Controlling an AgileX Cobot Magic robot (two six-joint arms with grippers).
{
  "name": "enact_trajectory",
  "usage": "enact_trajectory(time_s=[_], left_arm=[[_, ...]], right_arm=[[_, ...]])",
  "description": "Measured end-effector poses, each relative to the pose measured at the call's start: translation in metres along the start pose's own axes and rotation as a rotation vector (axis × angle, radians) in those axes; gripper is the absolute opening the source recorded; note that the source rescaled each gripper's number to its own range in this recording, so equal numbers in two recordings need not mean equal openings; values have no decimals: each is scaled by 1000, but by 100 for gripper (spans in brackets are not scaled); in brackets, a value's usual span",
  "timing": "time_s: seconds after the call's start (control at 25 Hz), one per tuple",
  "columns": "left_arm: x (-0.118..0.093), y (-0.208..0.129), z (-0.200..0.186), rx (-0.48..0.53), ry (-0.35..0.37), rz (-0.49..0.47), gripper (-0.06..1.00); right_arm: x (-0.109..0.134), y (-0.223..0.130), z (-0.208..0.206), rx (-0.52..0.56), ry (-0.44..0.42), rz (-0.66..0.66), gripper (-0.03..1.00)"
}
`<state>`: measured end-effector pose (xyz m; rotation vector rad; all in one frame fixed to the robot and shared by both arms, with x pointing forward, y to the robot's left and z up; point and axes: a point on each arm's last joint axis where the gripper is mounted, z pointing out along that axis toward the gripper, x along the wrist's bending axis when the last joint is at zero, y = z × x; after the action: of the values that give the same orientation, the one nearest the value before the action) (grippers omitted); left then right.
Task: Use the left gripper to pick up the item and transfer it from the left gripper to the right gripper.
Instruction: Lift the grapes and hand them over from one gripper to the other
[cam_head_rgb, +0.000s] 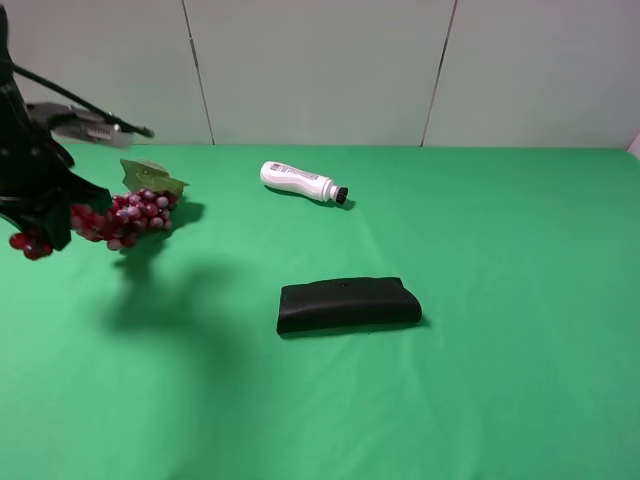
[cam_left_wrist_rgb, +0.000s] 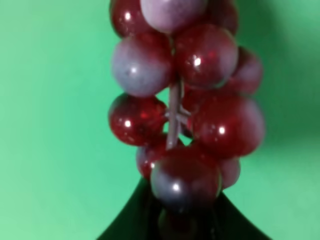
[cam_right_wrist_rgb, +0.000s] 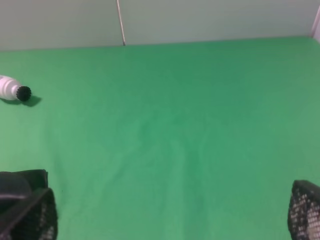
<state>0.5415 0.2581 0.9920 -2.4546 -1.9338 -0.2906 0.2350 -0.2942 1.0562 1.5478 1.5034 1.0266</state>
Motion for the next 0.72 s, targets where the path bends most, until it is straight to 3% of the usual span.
enact_trajectory(time_s=[0.28,0.72], left_arm=[[10,3,-63,-66,18,-1,1],[21,31,-140,-337,17,-37,1]], right_arm=[[0,0,0,0,0,0,100],[0,0,0,0,0,0,100]])
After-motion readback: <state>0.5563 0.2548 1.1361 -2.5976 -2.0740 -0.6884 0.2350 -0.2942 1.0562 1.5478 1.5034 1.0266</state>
